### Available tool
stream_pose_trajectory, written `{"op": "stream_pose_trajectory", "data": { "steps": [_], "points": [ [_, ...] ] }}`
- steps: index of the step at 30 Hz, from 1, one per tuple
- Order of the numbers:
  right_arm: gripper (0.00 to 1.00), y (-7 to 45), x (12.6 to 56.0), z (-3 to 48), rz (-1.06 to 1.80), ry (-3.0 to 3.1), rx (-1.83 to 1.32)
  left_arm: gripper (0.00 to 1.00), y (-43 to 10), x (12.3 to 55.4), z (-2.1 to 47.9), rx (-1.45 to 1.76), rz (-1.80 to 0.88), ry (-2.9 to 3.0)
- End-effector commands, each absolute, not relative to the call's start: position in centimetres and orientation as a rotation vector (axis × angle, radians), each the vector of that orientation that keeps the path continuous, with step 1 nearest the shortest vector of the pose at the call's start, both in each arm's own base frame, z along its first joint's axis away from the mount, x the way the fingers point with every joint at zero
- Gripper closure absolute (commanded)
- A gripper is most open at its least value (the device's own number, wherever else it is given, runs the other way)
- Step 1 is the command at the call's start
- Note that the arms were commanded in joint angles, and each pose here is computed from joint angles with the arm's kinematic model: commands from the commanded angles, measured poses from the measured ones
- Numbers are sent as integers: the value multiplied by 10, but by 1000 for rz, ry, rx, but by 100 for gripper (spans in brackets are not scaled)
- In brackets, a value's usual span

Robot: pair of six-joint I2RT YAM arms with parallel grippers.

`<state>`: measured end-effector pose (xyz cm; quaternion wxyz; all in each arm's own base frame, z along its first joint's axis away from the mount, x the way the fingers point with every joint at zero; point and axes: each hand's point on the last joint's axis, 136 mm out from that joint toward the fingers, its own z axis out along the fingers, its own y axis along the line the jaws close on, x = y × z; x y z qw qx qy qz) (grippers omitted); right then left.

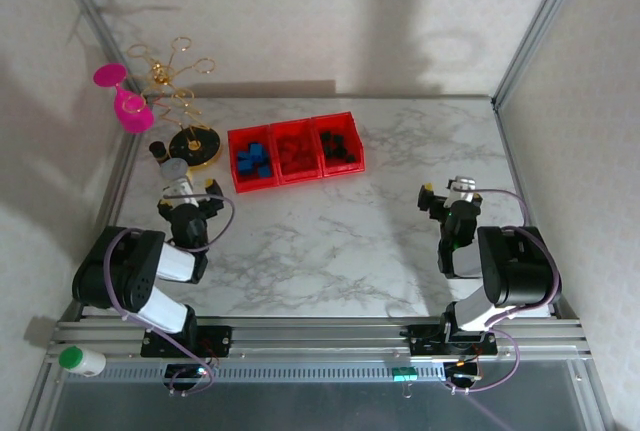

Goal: Sort the legos into containers by color
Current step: Reset both arms

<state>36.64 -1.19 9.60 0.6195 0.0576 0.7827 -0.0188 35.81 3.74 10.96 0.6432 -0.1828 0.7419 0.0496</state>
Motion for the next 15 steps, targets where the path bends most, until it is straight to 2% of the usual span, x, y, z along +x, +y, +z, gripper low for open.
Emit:
{"op": "stream_pose_trajectory", "data": {
  "steps": [1,15],
  "points": [
    [1,-6,374,124,-12,1692,85,1,32,367,132,-370,99,1619],
    [1,-5,374,123,-7,1695,82,1,32,367,132,-369,98,1619]
  ]
}}
